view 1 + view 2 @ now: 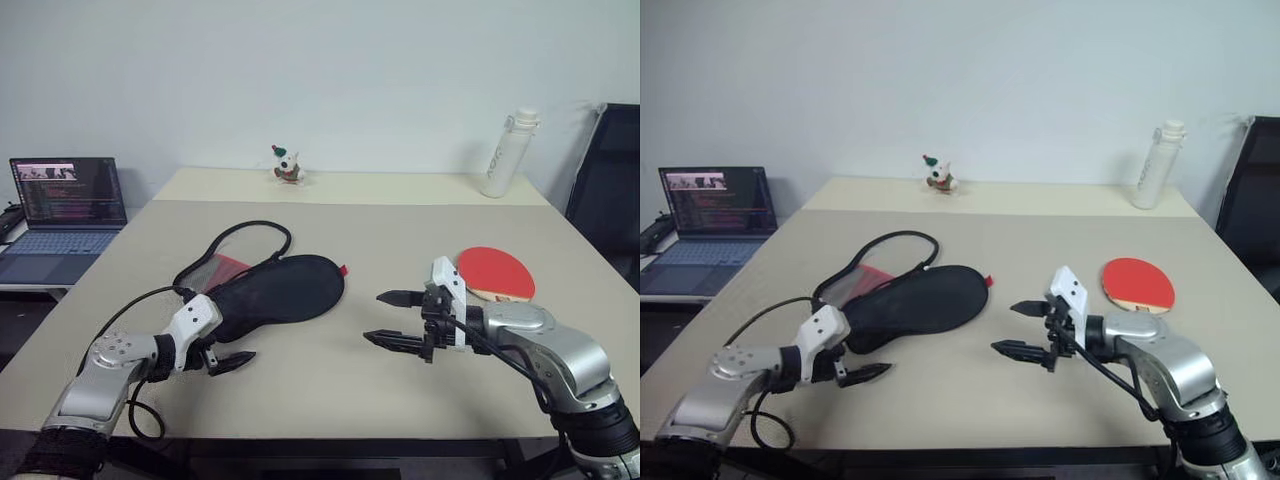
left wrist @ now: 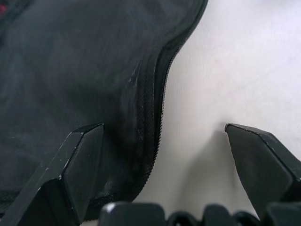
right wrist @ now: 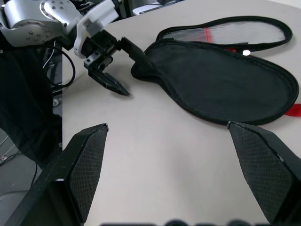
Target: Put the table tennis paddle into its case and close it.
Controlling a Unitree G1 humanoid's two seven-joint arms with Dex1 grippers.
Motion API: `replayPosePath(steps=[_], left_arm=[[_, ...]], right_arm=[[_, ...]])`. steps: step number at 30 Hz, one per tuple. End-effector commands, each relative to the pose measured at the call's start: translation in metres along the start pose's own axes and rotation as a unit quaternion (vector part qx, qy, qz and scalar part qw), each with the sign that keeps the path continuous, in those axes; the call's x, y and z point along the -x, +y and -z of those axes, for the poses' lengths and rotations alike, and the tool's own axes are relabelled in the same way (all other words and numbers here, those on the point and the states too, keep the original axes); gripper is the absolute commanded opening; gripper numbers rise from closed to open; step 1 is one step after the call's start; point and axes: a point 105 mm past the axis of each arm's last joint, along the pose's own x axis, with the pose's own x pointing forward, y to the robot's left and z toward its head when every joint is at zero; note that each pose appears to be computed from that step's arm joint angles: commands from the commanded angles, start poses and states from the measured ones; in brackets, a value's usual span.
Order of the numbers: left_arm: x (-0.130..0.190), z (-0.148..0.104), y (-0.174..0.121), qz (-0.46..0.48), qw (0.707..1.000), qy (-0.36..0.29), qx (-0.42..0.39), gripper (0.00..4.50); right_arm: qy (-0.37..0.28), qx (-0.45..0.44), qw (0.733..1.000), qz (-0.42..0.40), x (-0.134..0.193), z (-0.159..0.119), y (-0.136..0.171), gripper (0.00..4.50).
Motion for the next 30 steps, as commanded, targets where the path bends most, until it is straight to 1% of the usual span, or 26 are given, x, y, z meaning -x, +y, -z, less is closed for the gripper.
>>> replayPosePath(steps=[1,4,6,7,8,12,15,17,18,22,25,30], left_arm=[[0.003,0.001,0.004,0.010,1.000,0.011,-0.014,4.50],[0.005,0.006,0.006,0.020,0.999,0.023,-0.013,4.50],[0.005,0.007,0.006,0.026,0.999,0.022,-0.011,4.13],[0.006,0.007,0.005,0.036,0.999,0.023,-0.007,3.86],[0.007,0.006,0.003,0.044,0.999,0.023,-0.006,3.58],[0.008,0.003,-0.002,0.057,0.998,0.020,-0.002,2.09],[0.009,0.004,-0.005,0.052,0.998,0.022,0.000,0.92],[0.006,0.001,-0.007,0.038,0.999,0.009,0.011,0.15],[0.003,-0.003,-0.008,0.030,0.999,-0.001,0.016,0.02],[-0.021,-0.035,-0.023,0.028,0.998,-0.049,0.030,0.02],[-0.035,-0.053,-0.037,0.049,0.996,-0.065,0.035,0.02],[-0.076,-0.089,-0.055,0.069,0.991,-0.099,0.060,0.02]], right_arm=[[-0.022,0.025,0.999,0.002,0.001,-0.014,0.002,4.47],[-0.027,0.027,0.999,0.013,0.003,-0.015,-0.001,4.47],[-0.029,0.026,0.999,0.019,0.004,-0.014,-0.003,4.50],[-0.029,0.026,0.999,0.021,0.004,-0.014,-0.003,4.50],[-0.029,0.025,0.999,0.023,0.004,-0.014,-0.004,4.50],[-0.030,0.024,0.999,0.036,0.006,-0.013,-0.007,4.50],[-0.030,0.024,0.998,0.043,0.008,-0.013,-0.010,4.50],[-0.028,0.024,0.998,0.047,0.010,-0.012,-0.012,4.50],[-0.027,0.025,0.998,0.049,0.011,-0.012,-0.013,4.50],[-0.021,0.028,0.998,0.058,0.017,-0.013,-0.020,4.50],[-0.016,0.031,0.998,0.061,0.022,-0.013,-0.023,4.50],[0.002,0.040,0.997,0.066,0.035,-0.011,-0.029,4.50]])
